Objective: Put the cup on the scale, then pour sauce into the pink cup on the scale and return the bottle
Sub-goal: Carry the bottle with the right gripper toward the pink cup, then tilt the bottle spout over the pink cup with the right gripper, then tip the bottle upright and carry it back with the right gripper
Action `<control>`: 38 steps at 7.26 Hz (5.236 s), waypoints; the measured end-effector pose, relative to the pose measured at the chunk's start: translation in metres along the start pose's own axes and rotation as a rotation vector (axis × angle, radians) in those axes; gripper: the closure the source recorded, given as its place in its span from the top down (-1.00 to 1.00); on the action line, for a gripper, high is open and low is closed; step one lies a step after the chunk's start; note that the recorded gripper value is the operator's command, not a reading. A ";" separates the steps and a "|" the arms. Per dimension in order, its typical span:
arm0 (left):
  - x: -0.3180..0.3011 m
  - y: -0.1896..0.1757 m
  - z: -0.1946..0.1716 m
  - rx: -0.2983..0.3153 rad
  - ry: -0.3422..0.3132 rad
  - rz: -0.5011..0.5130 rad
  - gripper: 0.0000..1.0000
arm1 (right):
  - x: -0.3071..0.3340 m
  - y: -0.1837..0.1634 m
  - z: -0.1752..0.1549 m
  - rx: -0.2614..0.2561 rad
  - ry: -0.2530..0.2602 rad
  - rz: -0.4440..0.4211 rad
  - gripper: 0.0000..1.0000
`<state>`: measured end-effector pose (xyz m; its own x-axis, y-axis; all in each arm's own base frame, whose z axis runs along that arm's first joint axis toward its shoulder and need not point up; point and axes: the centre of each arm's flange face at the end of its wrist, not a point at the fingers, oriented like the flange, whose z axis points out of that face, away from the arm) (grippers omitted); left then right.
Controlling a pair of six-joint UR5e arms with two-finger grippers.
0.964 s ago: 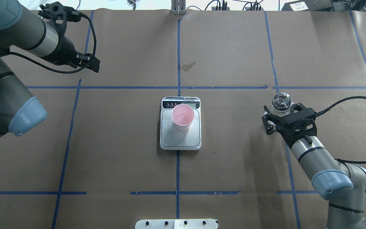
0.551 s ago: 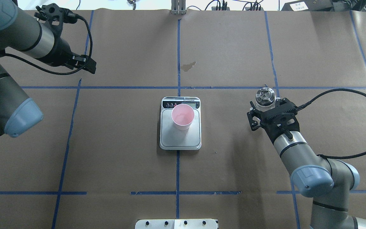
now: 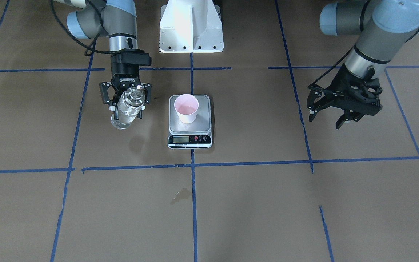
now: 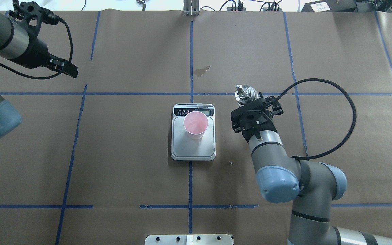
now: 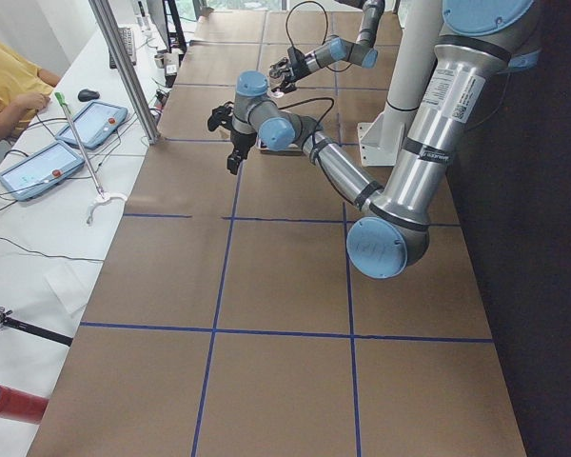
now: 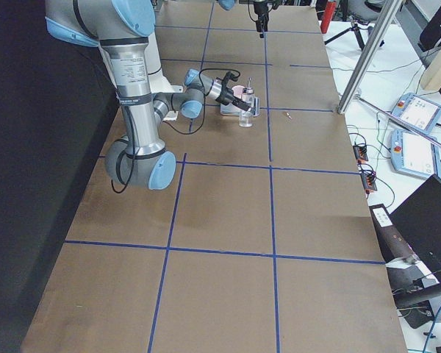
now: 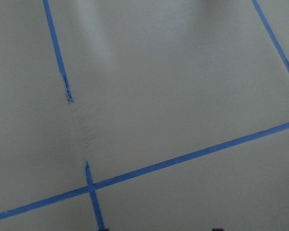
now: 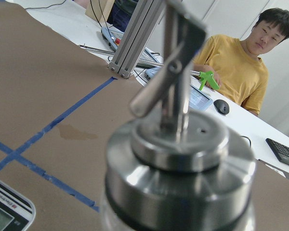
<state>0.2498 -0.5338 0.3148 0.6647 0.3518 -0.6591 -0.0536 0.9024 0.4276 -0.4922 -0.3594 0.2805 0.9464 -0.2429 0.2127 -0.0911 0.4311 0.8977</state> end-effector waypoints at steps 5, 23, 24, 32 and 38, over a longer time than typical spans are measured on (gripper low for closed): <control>-0.022 0.004 -0.006 -0.014 0.009 0.024 0.54 | -0.042 0.017 0.009 0.006 0.155 -0.419 -1.00; -0.018 0.004 -0.009 -0.017 0.026 0.020 0.54 | -0.045 -0.004 0.004 -0.036 0.403 -1.257 -1.00; -0.018 0.004 -0.009 -0.018 0.030 0.019 0.55 | -0.040 -0.004 0.001 -0.040 0.406 -1.284 -1.00; -0.016 0.005 -0.010 -0.028 0.050 0.017 0.56 | -0.019 0.011 -0.012 0.008 0.341 -0.980 -1.00; -0.016 0.005 -0.010 -0.026 0.050 0.017 0.58 | -0.034 0.038 -0.034 0.100 0.120 -0.155 -1.00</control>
<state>0.2316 -0.5321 0.3208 0.6258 0.3786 -0.6819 -0.0845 0.9021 0.4232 -0.5176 -0.3047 0.2944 0.9812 -0.1913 0.0271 0.0335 0.3066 0.9512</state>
